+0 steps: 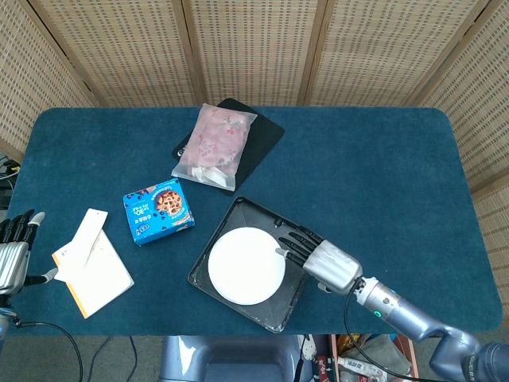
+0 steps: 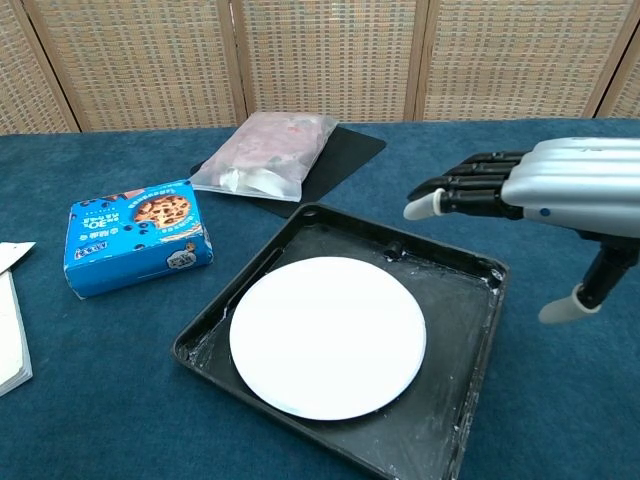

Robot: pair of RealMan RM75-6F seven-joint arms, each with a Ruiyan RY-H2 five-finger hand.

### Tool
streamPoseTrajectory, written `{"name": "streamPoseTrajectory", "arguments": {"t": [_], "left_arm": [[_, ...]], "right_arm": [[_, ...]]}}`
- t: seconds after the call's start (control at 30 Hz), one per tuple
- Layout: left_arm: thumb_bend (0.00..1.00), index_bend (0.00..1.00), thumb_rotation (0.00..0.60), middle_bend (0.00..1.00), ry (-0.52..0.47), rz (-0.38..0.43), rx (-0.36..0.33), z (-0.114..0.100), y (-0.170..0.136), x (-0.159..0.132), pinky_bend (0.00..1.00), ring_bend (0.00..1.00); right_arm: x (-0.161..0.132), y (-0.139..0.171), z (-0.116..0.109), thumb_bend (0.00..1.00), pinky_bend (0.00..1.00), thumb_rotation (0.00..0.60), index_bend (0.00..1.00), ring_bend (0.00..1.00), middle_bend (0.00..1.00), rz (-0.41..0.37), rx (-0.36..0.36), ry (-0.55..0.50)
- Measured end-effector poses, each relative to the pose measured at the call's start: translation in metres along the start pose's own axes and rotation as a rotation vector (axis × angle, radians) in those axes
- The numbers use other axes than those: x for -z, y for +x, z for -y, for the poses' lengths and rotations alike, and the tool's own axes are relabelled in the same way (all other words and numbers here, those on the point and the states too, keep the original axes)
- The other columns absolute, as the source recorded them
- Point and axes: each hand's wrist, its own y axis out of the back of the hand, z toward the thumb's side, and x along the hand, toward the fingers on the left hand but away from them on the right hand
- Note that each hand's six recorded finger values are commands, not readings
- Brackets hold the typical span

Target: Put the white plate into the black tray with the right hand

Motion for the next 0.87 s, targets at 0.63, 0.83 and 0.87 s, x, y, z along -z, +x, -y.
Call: {"name": "streamPoseTrajectory", "arguments": {"t": [0.63, 0.83, 0.87], "left_arm": [[0.00, 0.00, 0.600, 0.00, 0.011, 0.029, -0.038, -0.006, -0.014, -0.007, 0.00, 0.00], [0.00, 0.00, 0.600, 0.00, 0.011, 0.043, -0.049, -0.007, -0.020, -0.010, 0.00, 0.00], [0.00, 0.00, 0.600, 0.00, 0.013, 0.046, -0.052, -0.007, -0.021, -0.011, 0.00, 0.00]], "right_arm": [[0.103, 0.149, 0.026, 0.00, 0.00, 0.600, 0.00, 0.00, 0.00, 0.657, 0.099, -0.034], [0.094, 0.188, 0.035, 0.00, 0.00, 0.600, 0.00, 0.00, 0.00, 0.906, 0.138, -0.230], [0.092, 0.191, 0.036, 0.00, 0.00, 0.600, 0.00, 0.00, 0.00, 0.923, 0.146, -0.249]]}}
